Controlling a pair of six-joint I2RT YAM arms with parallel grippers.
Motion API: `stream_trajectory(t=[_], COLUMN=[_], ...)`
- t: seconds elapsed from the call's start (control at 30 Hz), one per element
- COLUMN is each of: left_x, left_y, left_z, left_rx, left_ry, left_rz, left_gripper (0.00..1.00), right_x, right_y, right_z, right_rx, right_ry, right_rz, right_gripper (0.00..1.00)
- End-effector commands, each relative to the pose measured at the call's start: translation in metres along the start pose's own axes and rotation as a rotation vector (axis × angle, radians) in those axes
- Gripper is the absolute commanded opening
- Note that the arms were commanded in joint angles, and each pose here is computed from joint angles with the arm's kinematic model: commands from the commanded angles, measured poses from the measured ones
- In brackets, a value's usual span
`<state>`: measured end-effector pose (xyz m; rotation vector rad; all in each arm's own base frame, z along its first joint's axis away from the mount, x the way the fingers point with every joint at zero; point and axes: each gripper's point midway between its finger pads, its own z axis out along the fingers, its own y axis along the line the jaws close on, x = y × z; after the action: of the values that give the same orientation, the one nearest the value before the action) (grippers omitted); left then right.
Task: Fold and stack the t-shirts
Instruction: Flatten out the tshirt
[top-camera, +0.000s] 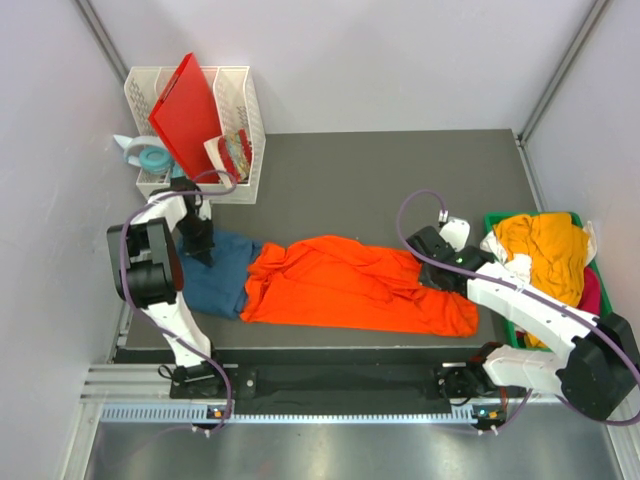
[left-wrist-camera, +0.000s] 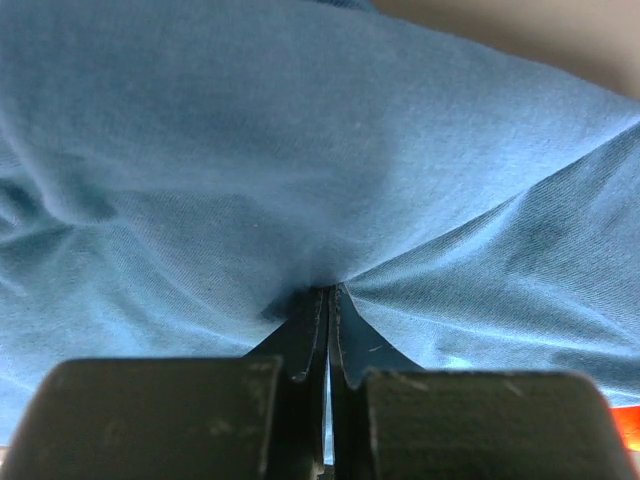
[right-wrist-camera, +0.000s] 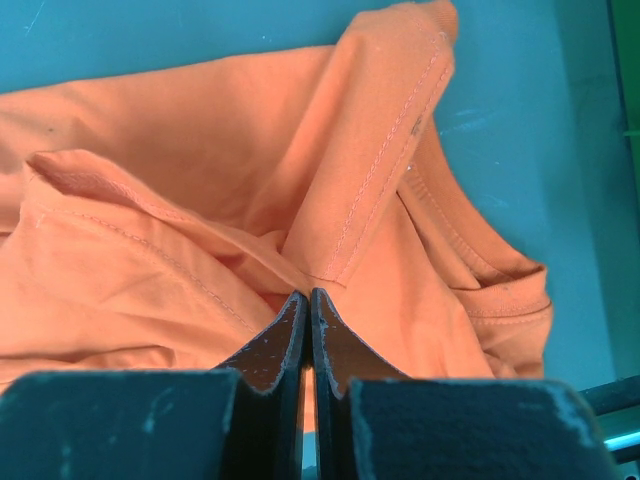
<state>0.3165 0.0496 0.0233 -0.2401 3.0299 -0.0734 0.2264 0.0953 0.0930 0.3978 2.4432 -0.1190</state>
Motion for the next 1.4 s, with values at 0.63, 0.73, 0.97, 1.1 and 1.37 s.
stream_trajectory(t=[0.63, 0.73, 0.97, 1.1, 1.37], left_x=[0.011, 0.004, -0.012, -0.022, -0.039], left_y=[0.158, 0.162, 0.143, 0.099, 0.01], left_z=[0.01, 0.01, -0.002, -0.052, -0.152], left_rx=[-0.34, -0.348, -0.234, -0.045, 0.292], left_ry=[0.076, 0.06, -0.006, -0.173, -0.496], left_rz=[-0.1, -0.094, -0.086, -0.055, 0.032], left_gripper=[0.0, 0.0, 0.0, 0.09, 0.59], right_x=[-0.01, -0.008, -0.005, -0.006, -0.004], right_y=[0.003, 0.002, -0.002, -0.001, 0.001], right_z=[-0.009, -0.009, -0.011, -0.011, -0.007], right_rx=[-0.037, -0.041, -0.043, -0.054, -0.051], right_ry=[-0.043, -0.04, -0.035, -0.04, -0.039], right_rz=[0.034, 0.033, 0.031, 0.029, 0.011], right_gripper=[0.0, 0.0, 0.0, 0.0, 0.0])
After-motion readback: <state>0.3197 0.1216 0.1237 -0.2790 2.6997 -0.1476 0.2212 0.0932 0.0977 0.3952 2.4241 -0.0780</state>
